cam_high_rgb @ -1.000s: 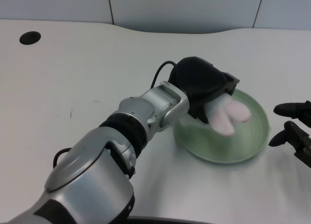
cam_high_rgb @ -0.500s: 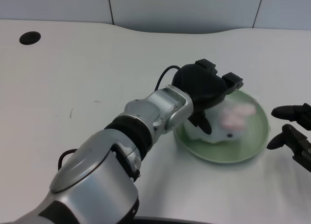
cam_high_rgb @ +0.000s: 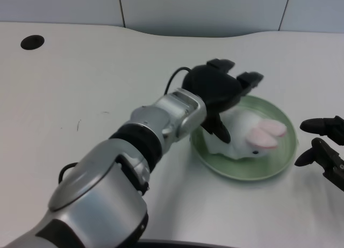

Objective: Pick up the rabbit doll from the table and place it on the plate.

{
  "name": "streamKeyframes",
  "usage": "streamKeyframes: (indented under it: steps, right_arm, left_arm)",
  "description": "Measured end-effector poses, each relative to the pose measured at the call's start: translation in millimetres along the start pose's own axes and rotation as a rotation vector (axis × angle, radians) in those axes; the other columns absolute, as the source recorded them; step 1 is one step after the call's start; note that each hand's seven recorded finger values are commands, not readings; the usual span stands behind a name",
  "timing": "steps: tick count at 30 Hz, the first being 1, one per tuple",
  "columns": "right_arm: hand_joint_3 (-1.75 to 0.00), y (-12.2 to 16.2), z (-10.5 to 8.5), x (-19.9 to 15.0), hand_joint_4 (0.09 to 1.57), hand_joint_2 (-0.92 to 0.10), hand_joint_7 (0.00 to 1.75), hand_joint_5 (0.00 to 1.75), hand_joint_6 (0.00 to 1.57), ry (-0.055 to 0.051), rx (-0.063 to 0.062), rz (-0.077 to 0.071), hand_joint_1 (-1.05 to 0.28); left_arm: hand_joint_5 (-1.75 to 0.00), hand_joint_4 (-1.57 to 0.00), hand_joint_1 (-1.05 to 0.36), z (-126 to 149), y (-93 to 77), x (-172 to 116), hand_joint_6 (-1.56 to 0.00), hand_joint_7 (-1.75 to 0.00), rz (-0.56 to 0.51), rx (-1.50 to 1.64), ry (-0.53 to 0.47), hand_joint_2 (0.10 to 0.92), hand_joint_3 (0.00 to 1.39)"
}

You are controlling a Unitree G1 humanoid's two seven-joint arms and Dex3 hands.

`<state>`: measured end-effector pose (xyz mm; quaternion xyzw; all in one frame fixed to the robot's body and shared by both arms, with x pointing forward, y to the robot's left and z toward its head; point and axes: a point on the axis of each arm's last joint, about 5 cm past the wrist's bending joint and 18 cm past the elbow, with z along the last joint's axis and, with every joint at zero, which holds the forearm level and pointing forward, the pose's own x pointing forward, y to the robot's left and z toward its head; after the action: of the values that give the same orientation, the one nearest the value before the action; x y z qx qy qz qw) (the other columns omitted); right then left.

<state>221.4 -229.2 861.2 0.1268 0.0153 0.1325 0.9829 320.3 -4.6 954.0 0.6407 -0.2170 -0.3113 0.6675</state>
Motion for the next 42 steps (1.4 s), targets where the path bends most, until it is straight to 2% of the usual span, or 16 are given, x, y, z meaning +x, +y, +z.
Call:
streamKeyframes:
  steps: [3, 6, 9, 13, 14, 15, 17, 19, 21, 25, 28, 31, 33, 36, 38, 42]
  right_arm:
    - [-0.54, 0.1, 1.4, 1.7, 0.31, -0.92, 1.14, 1.6, 0.3, -0.004, 0.0, 0.0, -0.29]
    - [-0.53, 0.3, 2.0, 3.4, 0.32, -0.92, 1.13, 1.6, 0.3, 0.001, 0.006, -0.002, -0.29]
    - [-0.52, 0.3, 2.3, 4.6, 0.31, -0.92, 1.12, 1.57, 0.3, 0.001, 0.007, -0.004, -0.29]
    - [-0.51, 0.2, 2.0, 5.3, 0.31, -0.92, 1.12, 1.54, 0.32, 0.007, 0.004, -0.016, -0.3]
    - [-0.51, 0.2, 2.1, 5.3, 0.3, -0.92, 1.11, 1.54, 0.32, 0.008, 0.002, -0.02, -0.29]
    - [-0.52, 0.3, 2.1, 5.4, 0.31, -0.92, 1.11, 1.54, 0.32, 0.008, 0.001, -0.021, -0.29]
    - [-0.52, 0.7, 2.4, 6.0, 0.31, -0.92, 1.11, 1.54, 0.32, 0.007, 0.0, -0.017, -0.29]
    - [-0.52, 0.8, 2.5, 6.2, 0.31, -0.92, 1.11, 1.55, 0.32, 0.006, 0.001, -0.014, -0.3]
    - [-0.52, 1.2, 2.6, 6.7, 0.32, -0.92, 1.1, 1.54, 0.31, 0.008, -0.002, -0.017, -0.3]
    - [-0.53, 1.3, 2.6, 7.0, 0.33, -0.92, 1.09, 1.54, 0.31, 0.01, -0.008, -0.021, -0.29]
    - [-0.53, 2.3, 3.0, 7.8, 0.32, -0.92, 1.09, 1.54, 0.32, 0.01, -0.013, -0.02, -0.29]
    - [-0.55, 2.5, 3.5, 7.5, 0.33, -0.92, 1.08, 1.53, 0.31, 0.009, -0.019, -0.029, -0.28]
    - [-0.55, 2.4, 3.3, 7.3, 0.33, -0.92, 1.09, 1.53, 0.31, 0.007, -0.02, -0.029, -0.29]
    - [-0.55, 1.9, 2.2, 7.1, 0.35, -0.92, 1.09, 1.53, 0.31, -0.002, -0.025, -0.02, -0.3]
    - [-0.54, 1.6, 1.3, 6.7, 0.35, -0.92, 1.09, 1.52, 0.31, -0.001, -0.024, -0.017, -0.3]
    - [-0.53, 1.0, 0.1, 6.3, 0.33, -0.92, 1.08, 1.52, 0.31, 0.004, -0.024, -0.02, -0.29]
  left_arm:
    - [0.0, 0.0, -0.93, -14, 7.3, -4, -0.02, -0.01, 0.035, -0.113, 0.024, 0.921, 0.09]
    - [-0.02, -0.03, -0.94, -29, 14.7, -12, -0.03, -0.02, 0.096, -0.253, -0.002, 0.921, 0.18]
    - [-0.07, -0.11, -0.9, -44, 13.1, -23, -0.1, -0.05, 0.161, -0.411, -0.029, 0.921, 0.18]
    - [-0.15, -0.21, -0.81, -64, -11.7, -47, -0.19, -0.09, 0.208, -0.752, -0.029, 0.921, 0.15]
    - [-0.25, -0.2, -0.79, -68, -18.1, -53, -0.22, -0.09, 0.216, -0.821, -0.023, 0.921, 0.16]
    - [-0.47, -0.16, -0.8, -72, -24.7, -58, -0.29, -0.08, 0.224, -0.881, -0.018, 0.921, 0.19]
    - [-0.66, -0.17, -0.8, -79, -35.4, -71, -0.38, -0.08, 0.257, -0.973, 0.0, 0.921, 0.22]
    - [-0.72, -0.21, -0.77, -87, -43.1, -83, -0.44, -0.1, 0.297, -1.053, 0.021, 0.921, 0.22]
    - [-0.83, -0.33, -0.64, -94, -47.5, -93, -0.55, -0.14, 0.356, -1.144, 0.042, 0.921, 0.29]
    - [-0.98, -0.41, -0.52, -107, -58.9, -116, -0.66, -0.18, 0.426, -1.286, 0.134, 0.921, 0.34]
    - [-1.18, -0.38, -0.54, -111, -69.3, -135, -0.68, -0.2, 0.416, -1.336, 0.212, 0.921, 0.37]
    - [-1.33, -0.4, -0.58, -113, -85.6, -161, -0.7, -0.23, 0.356, -1.384, 0.313, 0.921, 0.4]
    - [-1.41, -0.44, -0.6, -111, -94.6, -174, -0.73, -0.28, 0.31, -1.421, 0.373, 0.921, 0.44]
    - [-1.46, -0.46, -0.59, -106, -105.7, -187, -0.74, -0.34, 0.264, -1.495, 0.438, 0.921, 0.48]
    - [-1.55, -0.51, -0.6, -105, -108.5, -191, -0.62, -0.69, 0.238, -1.536, 0.46, 0.921, 0.51]
    - [-1.61, -0.57, -0.61, -104, -110.5, -194, -0.6, -1.0, 0.227, -1.577, 0.484, 0.921, 0.53]
